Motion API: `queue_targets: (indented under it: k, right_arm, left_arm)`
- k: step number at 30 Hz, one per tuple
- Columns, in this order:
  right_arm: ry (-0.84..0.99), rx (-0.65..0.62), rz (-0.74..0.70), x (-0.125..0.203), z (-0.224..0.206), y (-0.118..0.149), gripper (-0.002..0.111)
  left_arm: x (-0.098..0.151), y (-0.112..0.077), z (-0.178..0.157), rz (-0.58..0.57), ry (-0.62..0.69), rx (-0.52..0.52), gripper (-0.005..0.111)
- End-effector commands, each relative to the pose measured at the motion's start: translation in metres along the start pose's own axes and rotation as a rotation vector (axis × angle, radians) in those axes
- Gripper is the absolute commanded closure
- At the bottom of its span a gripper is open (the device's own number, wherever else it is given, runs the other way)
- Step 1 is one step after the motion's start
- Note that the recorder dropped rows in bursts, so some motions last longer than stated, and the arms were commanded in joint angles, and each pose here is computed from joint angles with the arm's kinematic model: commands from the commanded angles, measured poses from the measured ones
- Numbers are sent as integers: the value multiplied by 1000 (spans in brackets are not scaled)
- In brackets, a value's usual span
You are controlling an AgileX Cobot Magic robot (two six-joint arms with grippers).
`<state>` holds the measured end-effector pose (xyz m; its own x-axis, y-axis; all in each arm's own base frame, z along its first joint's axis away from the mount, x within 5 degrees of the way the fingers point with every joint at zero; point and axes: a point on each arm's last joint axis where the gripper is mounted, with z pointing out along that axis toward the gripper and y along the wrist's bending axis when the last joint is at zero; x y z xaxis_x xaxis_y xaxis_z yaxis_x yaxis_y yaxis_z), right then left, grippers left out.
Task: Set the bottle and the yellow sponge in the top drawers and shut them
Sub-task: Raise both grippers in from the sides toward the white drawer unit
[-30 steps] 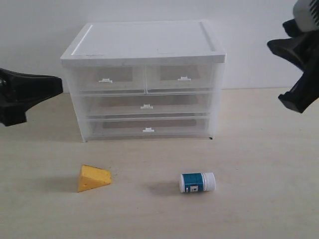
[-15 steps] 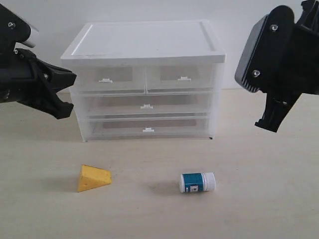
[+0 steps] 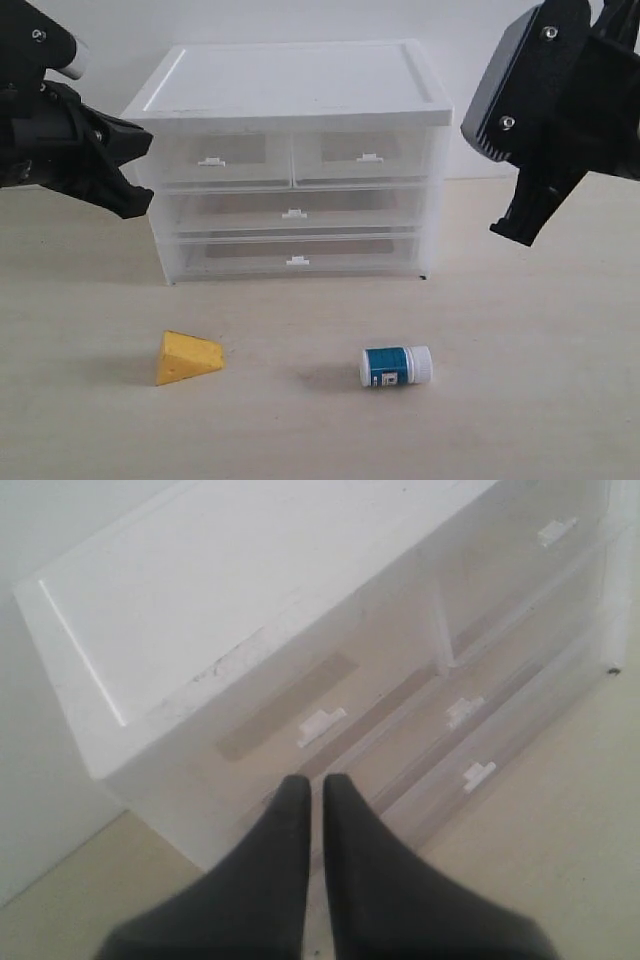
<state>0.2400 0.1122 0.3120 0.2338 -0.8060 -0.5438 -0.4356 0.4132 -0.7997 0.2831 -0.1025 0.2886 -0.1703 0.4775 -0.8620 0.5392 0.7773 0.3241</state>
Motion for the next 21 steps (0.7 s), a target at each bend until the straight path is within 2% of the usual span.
queue_targets:
  k: [1,17,21]
  right_arm:
    - [-18,21,31,-2,-1,-3,80]
    - [-51,69,115,-5,-1,-8,80]
    - [35,139,1,2,-2,-14,80]
  left_arm:
    - [-2,-3,1,-13,-12,16,103]
    - [-2,-3,1,-13,-12,16,103]
    - [-2,-3,1,-15,-12,16,103]
